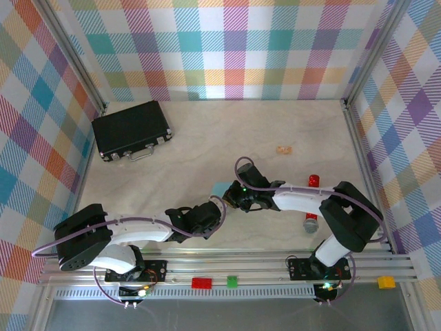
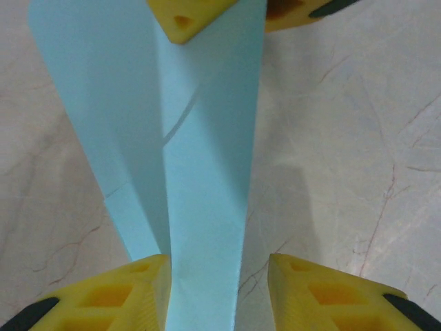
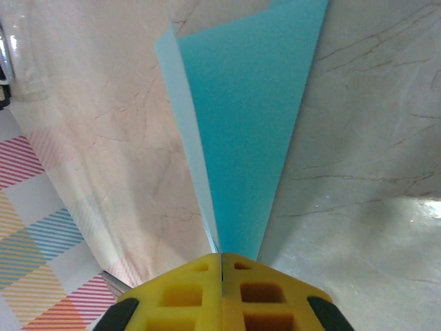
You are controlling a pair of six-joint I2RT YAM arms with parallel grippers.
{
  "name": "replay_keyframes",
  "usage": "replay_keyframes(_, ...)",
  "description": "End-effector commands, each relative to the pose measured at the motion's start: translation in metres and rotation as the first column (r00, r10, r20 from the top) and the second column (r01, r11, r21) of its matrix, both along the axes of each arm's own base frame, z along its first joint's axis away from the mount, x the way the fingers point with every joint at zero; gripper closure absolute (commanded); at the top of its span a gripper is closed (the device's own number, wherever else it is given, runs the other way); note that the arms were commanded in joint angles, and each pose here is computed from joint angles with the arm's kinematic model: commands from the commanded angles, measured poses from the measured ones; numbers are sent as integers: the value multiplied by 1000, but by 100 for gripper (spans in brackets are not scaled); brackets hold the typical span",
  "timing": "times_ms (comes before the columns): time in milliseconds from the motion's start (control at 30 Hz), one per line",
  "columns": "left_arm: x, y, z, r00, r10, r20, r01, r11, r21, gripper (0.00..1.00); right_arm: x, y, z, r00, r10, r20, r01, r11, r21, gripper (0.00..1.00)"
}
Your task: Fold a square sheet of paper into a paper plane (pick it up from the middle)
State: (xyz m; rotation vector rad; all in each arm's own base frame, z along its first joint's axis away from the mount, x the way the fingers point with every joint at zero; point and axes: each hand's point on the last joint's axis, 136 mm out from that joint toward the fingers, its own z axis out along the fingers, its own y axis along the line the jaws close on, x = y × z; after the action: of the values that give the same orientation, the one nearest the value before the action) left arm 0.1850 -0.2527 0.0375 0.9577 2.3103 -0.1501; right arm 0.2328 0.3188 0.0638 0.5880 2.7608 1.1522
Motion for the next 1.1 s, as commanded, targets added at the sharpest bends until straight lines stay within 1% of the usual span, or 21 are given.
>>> replay_keyframes(0, 1, 5, 1, 999, -8, 34, 7, 999, 34, 60, -4, -6, -1, 1000, -12, 1, 12, 1000, -7, 100)
replay_keyframes(233, 0, 2, -2, 1000, -22, 21, 21, 999, 36, 72, -4, -5, -1, 1000, -10, -1, 10, 1000, -3, 100)
replay_keyframes(333, -1, 2, -2, 1000, -25, 17, 24, 999, 35, 75, -4, -4, 0, 1000, -7, 2, 7, 1000, -3, 100)
replay_keyframes(467, -1, 3, -3, 1000, -23, 16, 22, 999, 37, 76, -4, -5, 0, 1000, -11, 2, 11, 1000, -1, 100)
replay_keyframes(533, -2, 3, -3, 1000, -24, 16, 23, 999, 39, 75, -3, -6, 1, 1000, -14, 7, 14, 1000, -3, 100)
replay_keyframes(633, -2, 3, -4, 1000, -28, 13, 27, 999, 39, 75, -3, -6, 1, 1000, -13, 7, 13, 1000, -2, 100)
replay_keyframes(700, -2, 2, -4, 1000, -25, 14, 25, 999, 37, 79, -4, -5, 0, 1000, -10, 2, 10, 1000, -3, 100)
replay_keyframes(1067, -2, 2, -7, 1000, -21, 9, 21, 999, 33, 89, -3, -4, 0, 1000, -11, 1, 11, 1000, -1, 100)
